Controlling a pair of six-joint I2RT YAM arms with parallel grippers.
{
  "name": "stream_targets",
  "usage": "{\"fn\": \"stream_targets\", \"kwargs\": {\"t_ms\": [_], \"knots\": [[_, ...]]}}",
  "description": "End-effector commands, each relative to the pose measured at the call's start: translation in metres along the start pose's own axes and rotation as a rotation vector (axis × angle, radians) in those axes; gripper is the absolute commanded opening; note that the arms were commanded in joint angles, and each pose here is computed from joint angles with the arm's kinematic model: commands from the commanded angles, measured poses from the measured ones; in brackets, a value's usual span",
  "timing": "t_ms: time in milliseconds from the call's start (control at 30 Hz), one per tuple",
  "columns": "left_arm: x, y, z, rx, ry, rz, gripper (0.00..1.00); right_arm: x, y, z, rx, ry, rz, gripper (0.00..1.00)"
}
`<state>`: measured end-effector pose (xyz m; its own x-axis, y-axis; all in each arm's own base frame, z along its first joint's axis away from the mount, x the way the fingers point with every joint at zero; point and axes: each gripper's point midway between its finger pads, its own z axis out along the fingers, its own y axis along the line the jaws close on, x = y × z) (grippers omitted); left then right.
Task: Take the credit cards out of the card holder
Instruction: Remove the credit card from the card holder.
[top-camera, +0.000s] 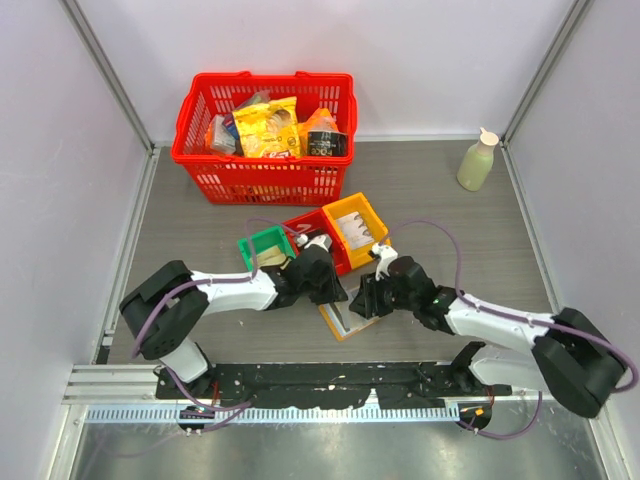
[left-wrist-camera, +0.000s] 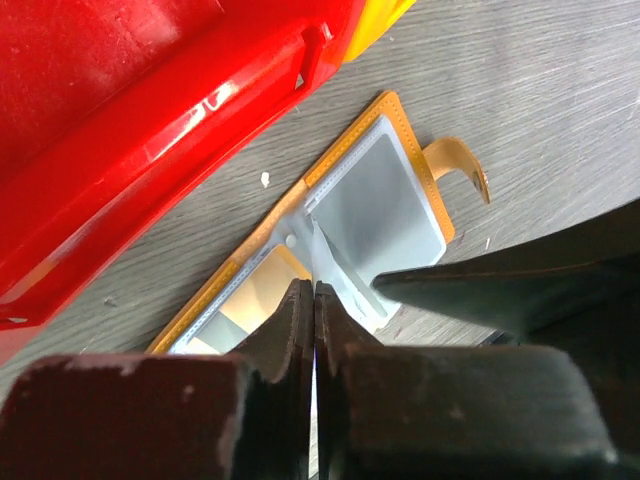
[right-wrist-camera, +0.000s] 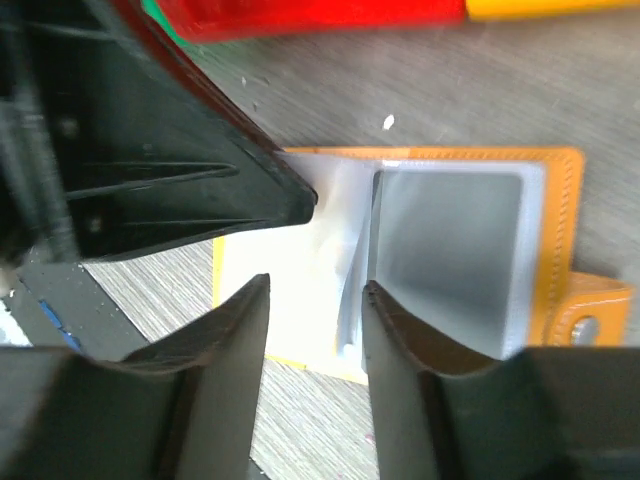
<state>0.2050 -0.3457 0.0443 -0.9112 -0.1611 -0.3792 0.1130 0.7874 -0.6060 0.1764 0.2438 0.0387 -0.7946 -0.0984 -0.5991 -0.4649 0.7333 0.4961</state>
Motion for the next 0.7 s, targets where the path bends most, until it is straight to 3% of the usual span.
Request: {"fn": "stream_targets", "kwargs": {"t_ms": [0, 167, 267, 333, 400, 667], "knots": [[-0.016, -0.03, -0.004, 0.08, -0.046, -0.019, 0.01, -0.037, 0.0, -0.021, 0.047, -0.176, -0.041, 0.51], [-0.022, -0.052, 0.0, 0.128, -0.022, -0.037, 0.02, -0.063, -0.012, -0.055, 0.149, -0.352, -0.038, 0.65], [-0.023, -0.064, 0.008, 0.153, 0.002, -0.052, 0.14, -0.071, -0.019, -0.073, 0.199, -0.424, -0.025, 0.65], [-0.027, -0.078, 0.013, 0.185, 0.012, -0.064, 0.3, -0.075, -0.021, -0.084, 0.211, -0.472, -0.015, 0.66], [-0.027, -0.083, 0.02, 0.199, 0.021, -0.076, 0.39, -0.079, -0.02, -0.093, 0.214, -0.507, -0.012, 0.67], [-0.024, -0.09, 0.061, 0.206, 0.07, -0.107, 0.49, -0.079, -0.012, -0.107, 0.182, -0.519, -0.023, 0.65]]}}
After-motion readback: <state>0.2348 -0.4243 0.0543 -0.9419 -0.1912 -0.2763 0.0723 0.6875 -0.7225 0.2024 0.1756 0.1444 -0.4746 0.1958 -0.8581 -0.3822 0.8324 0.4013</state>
